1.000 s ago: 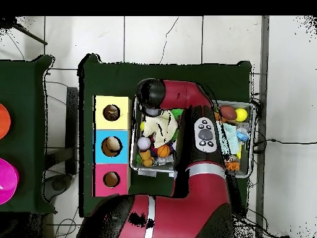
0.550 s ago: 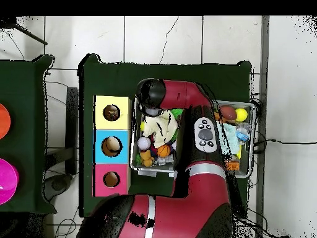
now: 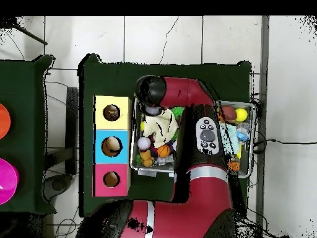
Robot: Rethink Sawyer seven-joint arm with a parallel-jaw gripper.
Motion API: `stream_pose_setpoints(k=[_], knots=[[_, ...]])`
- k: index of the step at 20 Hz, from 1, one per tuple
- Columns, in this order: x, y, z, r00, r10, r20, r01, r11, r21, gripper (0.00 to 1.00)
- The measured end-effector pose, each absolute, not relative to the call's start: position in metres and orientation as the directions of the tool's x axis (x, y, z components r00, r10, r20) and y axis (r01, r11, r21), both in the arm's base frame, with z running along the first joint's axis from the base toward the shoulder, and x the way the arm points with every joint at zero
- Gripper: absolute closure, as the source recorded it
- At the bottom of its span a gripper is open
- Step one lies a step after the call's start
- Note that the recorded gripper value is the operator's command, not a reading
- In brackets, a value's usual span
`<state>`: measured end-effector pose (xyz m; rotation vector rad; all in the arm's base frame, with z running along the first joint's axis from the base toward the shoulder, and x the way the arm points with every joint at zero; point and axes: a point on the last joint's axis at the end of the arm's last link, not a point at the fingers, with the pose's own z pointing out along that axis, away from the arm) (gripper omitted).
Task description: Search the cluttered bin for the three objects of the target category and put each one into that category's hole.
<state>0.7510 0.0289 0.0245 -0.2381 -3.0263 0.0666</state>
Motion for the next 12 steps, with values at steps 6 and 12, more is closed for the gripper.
stream_pose_setpoints(k=[6, 12], knots=[[0.753, 0.027, 0.069, -0.976, 0.163, 0.142, 0.156, 0.986, -0.063, 1.00], [0.753, 0.026, 0.111, -0.971, 0.168, 0.167, 0.158, 0.985, -0.073, 1.00]])
